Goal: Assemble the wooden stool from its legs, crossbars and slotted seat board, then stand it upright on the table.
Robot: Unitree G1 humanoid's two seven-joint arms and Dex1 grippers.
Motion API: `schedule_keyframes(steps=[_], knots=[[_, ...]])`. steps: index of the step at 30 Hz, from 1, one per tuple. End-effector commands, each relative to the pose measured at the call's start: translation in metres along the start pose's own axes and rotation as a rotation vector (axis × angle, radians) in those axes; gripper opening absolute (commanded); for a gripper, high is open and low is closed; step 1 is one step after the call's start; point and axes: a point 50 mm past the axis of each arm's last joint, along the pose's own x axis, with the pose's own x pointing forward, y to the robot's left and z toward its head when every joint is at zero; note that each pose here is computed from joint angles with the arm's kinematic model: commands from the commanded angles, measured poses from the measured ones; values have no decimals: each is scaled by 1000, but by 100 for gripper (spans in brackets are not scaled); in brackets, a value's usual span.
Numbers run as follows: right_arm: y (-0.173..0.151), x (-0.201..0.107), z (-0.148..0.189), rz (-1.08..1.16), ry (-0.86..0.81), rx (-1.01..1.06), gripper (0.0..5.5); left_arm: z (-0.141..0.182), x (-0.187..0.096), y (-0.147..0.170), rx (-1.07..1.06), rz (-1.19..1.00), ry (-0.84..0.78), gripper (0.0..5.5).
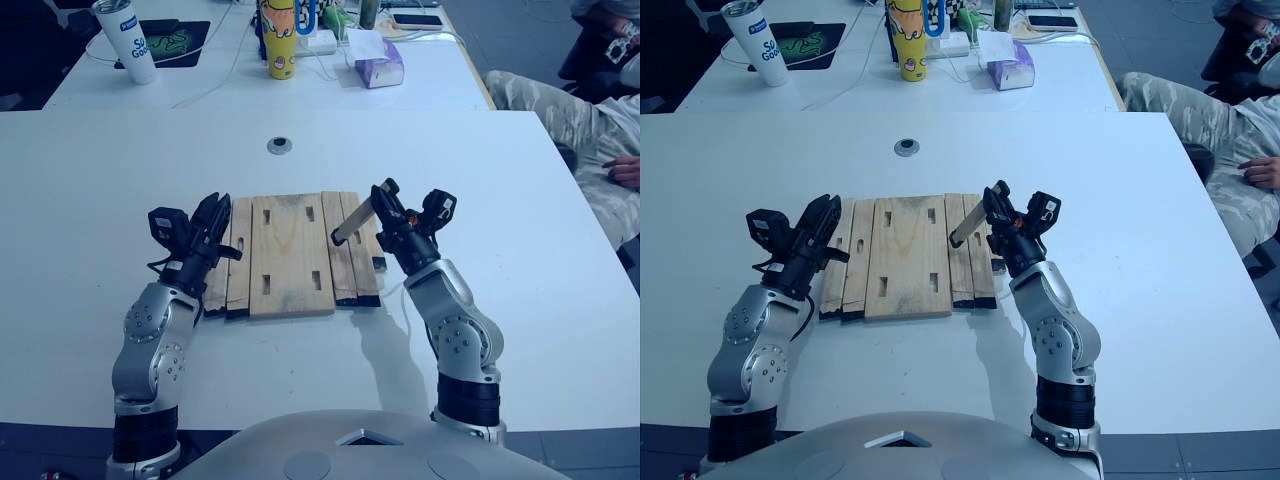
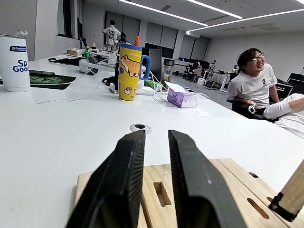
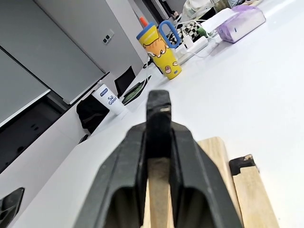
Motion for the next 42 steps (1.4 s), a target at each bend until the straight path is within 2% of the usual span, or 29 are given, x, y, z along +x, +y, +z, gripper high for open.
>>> schedule_keyframes(steps=[1,8,12,18,42], knots=[[-1,5,-12,-73,-67,96,40,5,4,1,18,-29,19,92],[-4,10,-25,-77,-78,114,40,6,3,5,29,-13,34,92],[1,10,-20,-58,-126,131,40,4,7,6,31,-29,47,92],[3,12,-22,-59,-129,131,40,1,8,10,42,12,67,12],[0,23,-46,-136,-48,272,40,3,14,13,45,30,63,12]])
